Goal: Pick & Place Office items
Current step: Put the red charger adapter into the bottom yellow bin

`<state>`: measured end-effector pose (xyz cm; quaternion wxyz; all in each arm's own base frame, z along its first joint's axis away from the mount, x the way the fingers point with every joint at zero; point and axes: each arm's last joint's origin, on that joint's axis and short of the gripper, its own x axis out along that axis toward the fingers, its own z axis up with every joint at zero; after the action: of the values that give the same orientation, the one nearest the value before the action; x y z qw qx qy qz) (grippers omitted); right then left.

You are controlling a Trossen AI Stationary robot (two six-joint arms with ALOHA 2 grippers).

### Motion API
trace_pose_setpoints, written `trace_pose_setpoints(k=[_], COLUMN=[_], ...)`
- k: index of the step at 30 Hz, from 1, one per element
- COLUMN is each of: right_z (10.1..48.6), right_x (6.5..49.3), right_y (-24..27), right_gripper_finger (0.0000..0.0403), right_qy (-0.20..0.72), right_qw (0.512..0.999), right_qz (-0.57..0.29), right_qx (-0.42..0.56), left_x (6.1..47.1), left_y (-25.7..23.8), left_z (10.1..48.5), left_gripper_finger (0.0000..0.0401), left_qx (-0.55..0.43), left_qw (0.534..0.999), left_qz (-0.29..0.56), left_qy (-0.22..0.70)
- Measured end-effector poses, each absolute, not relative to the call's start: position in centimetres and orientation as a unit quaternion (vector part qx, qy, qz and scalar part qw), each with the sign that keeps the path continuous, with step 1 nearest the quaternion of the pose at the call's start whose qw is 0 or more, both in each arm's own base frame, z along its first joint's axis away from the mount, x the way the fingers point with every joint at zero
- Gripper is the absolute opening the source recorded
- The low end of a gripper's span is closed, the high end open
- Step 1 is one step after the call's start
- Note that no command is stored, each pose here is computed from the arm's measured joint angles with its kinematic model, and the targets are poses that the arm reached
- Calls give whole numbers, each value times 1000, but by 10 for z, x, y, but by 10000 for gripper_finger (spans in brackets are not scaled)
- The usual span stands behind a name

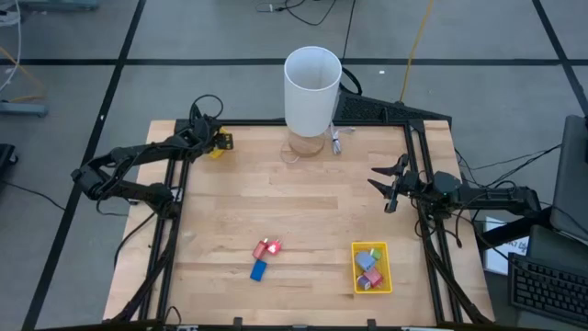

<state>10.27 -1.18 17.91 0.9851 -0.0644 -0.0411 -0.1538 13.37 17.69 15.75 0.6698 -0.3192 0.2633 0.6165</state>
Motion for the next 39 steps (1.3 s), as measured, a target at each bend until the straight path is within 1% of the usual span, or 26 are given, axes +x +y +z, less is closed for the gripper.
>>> trace_pose_setpoints(k=[4, 13, 18, 22, 29, 39], right_z=[179, 179, 179, 179, 179, 179], right_x=[103, 103, 103, 103, 103, 103], right_y=[-12, -12, -12, -12, -12, -12], right_gripper_finger=[160, 162, 159, 159, 161, 162], right_qy=[-41, -41, -41, -41, -42, -43], right_qw=[985, 985, 985, 985, 985, 986], right_qz=[-154, -154, -154, -154, -154, -153], right_qx=[-64, -64, -64, -64, -63, -55], left_x=[137, 136, 133, 133, 150, 180], left_y=[174, 142, 112, 87, 40, -35], left_z=[171, 227, 254, 269, 277, 279], left_gripper_finger=[284, 263, 249, 243, 243, 243], left_qx=[-316, -295, -269, -261, -247, -176], left_qw=[715, 809, 872, 910, 952, 983], left_qz=[567, 487, 397, 315, 166, 9], left_qy=[260, 148, 97, 70, 70, 58])
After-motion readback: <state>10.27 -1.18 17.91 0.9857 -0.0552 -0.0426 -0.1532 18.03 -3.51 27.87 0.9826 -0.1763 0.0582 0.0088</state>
